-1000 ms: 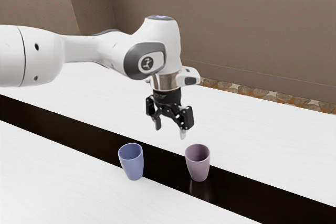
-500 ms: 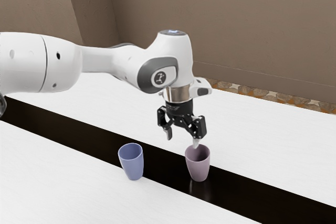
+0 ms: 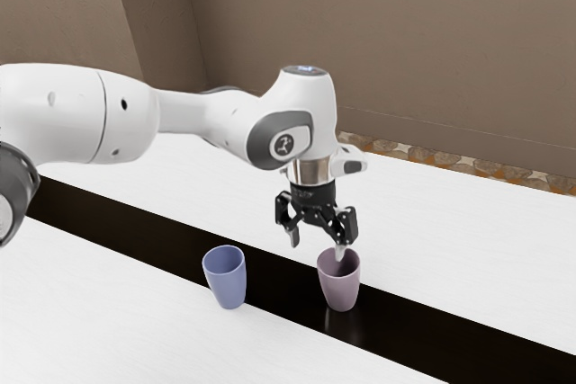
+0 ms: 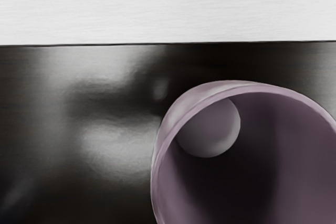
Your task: Place the right cup onto the left cup
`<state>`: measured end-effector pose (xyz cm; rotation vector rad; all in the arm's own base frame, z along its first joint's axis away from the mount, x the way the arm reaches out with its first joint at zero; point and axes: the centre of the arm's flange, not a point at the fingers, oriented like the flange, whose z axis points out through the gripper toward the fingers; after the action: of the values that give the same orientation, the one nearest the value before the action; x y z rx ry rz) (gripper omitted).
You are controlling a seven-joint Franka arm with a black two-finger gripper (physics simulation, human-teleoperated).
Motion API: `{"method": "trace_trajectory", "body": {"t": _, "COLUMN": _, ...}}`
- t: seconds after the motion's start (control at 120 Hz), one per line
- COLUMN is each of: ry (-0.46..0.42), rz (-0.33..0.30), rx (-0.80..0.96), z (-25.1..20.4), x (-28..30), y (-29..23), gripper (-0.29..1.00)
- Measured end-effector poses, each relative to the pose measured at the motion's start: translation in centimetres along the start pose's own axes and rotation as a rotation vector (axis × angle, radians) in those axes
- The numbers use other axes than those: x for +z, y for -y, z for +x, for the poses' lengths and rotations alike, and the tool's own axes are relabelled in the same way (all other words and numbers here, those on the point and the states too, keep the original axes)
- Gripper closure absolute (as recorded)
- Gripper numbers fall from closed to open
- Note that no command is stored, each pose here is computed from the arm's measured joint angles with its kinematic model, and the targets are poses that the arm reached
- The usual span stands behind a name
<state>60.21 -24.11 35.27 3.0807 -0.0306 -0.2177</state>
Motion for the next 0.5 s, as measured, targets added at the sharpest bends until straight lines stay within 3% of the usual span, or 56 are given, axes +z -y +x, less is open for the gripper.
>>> {"method": "trace_trajectory", "body": {"t": 0.5, "ry": 0.001, "rz": -0.002, "rx": -0.015, "z": 1.3, "x": 1.6, "y": 0.6, "gripper": 0.02}}
